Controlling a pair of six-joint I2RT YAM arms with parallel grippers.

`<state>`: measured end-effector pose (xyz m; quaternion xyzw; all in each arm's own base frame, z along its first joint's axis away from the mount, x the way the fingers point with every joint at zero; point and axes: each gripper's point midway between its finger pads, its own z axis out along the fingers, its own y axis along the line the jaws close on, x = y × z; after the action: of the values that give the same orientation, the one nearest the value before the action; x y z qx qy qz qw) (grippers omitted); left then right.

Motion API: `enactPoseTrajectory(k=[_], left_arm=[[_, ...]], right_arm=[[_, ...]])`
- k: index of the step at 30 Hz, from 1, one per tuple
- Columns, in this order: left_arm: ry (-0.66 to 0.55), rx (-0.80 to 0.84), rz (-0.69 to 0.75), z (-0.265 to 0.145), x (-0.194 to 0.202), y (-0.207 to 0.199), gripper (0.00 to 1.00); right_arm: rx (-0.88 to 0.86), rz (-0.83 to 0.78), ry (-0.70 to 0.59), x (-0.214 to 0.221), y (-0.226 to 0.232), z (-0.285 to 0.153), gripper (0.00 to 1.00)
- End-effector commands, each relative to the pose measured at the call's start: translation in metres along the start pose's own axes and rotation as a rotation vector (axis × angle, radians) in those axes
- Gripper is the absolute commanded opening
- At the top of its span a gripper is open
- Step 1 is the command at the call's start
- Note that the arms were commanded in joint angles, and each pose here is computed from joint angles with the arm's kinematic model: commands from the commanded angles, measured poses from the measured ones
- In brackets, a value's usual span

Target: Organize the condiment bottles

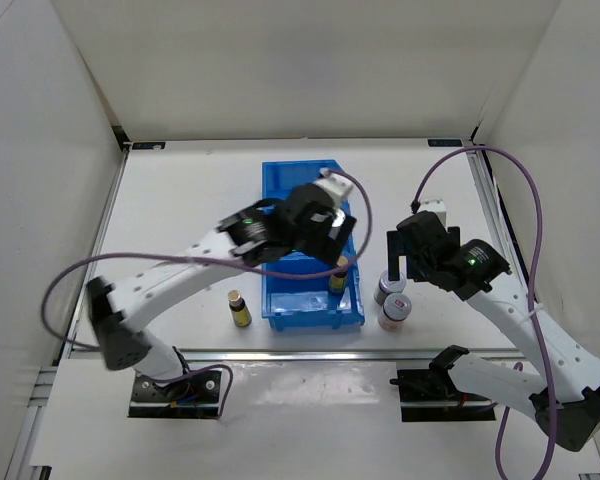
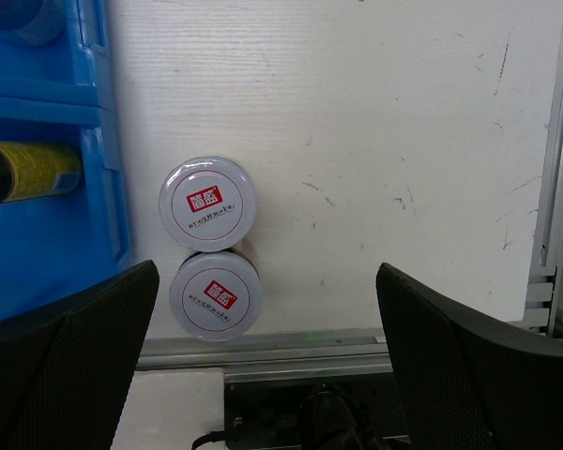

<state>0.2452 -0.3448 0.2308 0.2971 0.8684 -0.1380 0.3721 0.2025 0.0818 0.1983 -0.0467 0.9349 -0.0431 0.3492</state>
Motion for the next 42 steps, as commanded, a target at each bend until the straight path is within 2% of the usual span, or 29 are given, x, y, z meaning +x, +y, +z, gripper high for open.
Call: enactPoseTrajectory(k=[1,5,9,12,16,19,20,25,34,39,42], left_arm=[[-0.243,-0.122,-0.057,-0.09,-0.042,0.045,1.0],[-0.261,-0.189,-0.201,-0.134,0.001,0.077,1.0],[-0.094,-0.171,-0.34,-0.119,0.089,0.078,1.0],[-0.015,-0.165,-0.427,-0.117,0.133,0.078,1.0],[0.032,-0.216,-0.508,-0.118,0.163,0.086,1.0],[0.091,-0.265,-0.525,-0.114,0.181,0.091,0.93],[0.103,-0.281,-0.528,-0.111,0.182,0.094,0.89],[0.154,-0.325,-0.546,-0.101,0.2,0.097,0.86],[0.14,-0.431,-0.513,-0.094,0.196,0.117,0.82],[0.107,-0.41,-0.512,-0.081,0.18,0.125,0.81],[0.12,-0.374,-0.522,-0.073,0.179,0.122,0.77]], right_arm=[[0.022,0.009,-0.011,-0.001,-0.003,0.001,1.0],[0.025,0.005,-0.004,-0.001,-0.002,0.003,1.0],[0.029,0.0,0.004,0.0,-0.002,0.005,1.0],[0.024,-0.004,0.015,0.002,0.001,0.008,1.0],[0.022,-0.012,0.034,0.004,0.004,0.012,1.0],[0.022,-0.021,0.034,0.004,0.003,0.012,1.0],[0.022,-0.021,0.034,0.004,0.003,0.012,1.0],[0.026,-0.025,0.041,0.005,0.004,0.013,1.0],[0.018,-0.025,0.045,0.006,0.005,0.013,1.0],[0.021,-0.029,0.053,0.007,0.006,0.015,1.0],[0.021,-0.029,0.053,0.007,0.006,0.015,1.0]])
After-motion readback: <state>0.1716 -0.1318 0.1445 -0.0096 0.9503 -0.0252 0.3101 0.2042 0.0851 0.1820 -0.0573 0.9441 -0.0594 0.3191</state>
